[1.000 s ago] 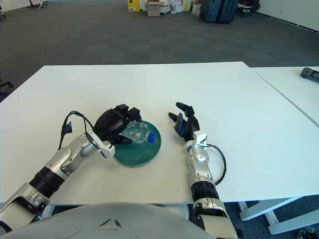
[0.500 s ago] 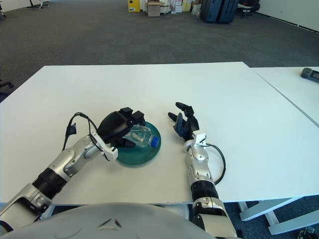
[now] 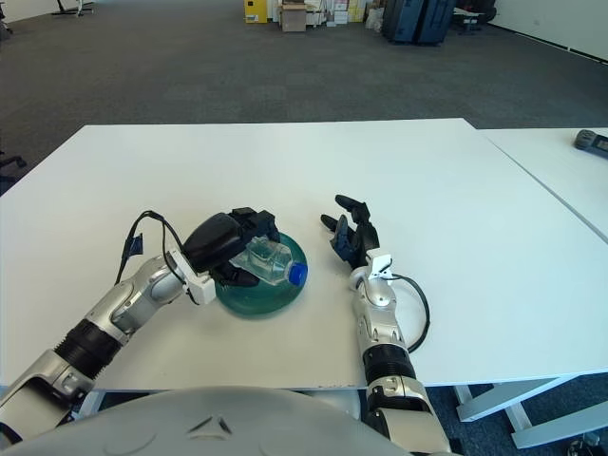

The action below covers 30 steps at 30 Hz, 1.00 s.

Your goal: Put the bottle into the plate.

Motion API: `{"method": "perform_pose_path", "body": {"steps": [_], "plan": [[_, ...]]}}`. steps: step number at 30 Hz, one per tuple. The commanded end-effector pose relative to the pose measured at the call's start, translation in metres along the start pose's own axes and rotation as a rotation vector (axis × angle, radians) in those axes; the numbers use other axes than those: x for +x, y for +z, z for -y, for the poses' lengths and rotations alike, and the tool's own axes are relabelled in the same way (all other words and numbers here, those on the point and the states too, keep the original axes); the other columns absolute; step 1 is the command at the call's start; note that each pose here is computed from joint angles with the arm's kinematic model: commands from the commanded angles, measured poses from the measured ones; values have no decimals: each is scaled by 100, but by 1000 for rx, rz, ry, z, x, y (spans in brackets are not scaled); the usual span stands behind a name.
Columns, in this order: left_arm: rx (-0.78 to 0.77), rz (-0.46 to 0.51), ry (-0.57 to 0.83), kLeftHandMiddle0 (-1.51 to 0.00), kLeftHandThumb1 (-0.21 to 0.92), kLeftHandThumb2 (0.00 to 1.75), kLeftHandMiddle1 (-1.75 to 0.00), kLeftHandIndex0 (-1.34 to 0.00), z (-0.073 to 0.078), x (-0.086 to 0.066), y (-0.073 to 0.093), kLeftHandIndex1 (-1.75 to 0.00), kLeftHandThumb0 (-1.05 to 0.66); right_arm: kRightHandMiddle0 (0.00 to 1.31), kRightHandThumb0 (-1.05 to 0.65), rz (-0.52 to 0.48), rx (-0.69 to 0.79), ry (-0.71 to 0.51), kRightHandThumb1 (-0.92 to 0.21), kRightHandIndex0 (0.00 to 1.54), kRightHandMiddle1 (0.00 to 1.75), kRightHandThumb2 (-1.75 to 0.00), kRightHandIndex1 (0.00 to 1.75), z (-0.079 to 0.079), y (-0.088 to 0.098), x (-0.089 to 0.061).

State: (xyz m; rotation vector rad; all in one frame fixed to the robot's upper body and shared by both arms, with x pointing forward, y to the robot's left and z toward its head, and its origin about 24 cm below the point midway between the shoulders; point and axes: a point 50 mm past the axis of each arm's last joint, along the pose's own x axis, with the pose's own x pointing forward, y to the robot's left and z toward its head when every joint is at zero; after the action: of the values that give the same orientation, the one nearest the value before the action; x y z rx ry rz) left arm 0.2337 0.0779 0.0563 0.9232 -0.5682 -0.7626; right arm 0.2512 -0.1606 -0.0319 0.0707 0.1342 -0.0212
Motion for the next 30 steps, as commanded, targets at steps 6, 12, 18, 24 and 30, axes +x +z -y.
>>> {"method": "perform_pose_path", "body": {"steps": [6,12,18,24,30], "plan": [[-27,41,26,-24,89,47,-156,-22,-31,0,6,-148,-57,0,-68,-142,14,-19,-92,61,91,-86,27,-6,-27,-15],[-65,53,-46,-19,92,54,-118,-9,-37,-1,8,-122,-82,2,-65,-135,11,-30,-92,57,90,-84,42,-8,-26,-17],[-77,57,-125,-14,92,67,-76,-1,-40,-3,9,-99,-96,1,-67,-141,0,-22,-92,54,88,-83,47,-8,-26,-17],[-82,65,-147,-20,92,76,-33,0,-43,-4,10,-80,-103,0,-66,-147,-14,-20,-92,50,87,-82,46,-8,-26,-16],[-83,64,-146,-23,92,82,-13,0,-44,-5,10,-76,-105,0,-67,-148,-22,-16,-92,49,86,-83,46,-8,-27,-17]]}}
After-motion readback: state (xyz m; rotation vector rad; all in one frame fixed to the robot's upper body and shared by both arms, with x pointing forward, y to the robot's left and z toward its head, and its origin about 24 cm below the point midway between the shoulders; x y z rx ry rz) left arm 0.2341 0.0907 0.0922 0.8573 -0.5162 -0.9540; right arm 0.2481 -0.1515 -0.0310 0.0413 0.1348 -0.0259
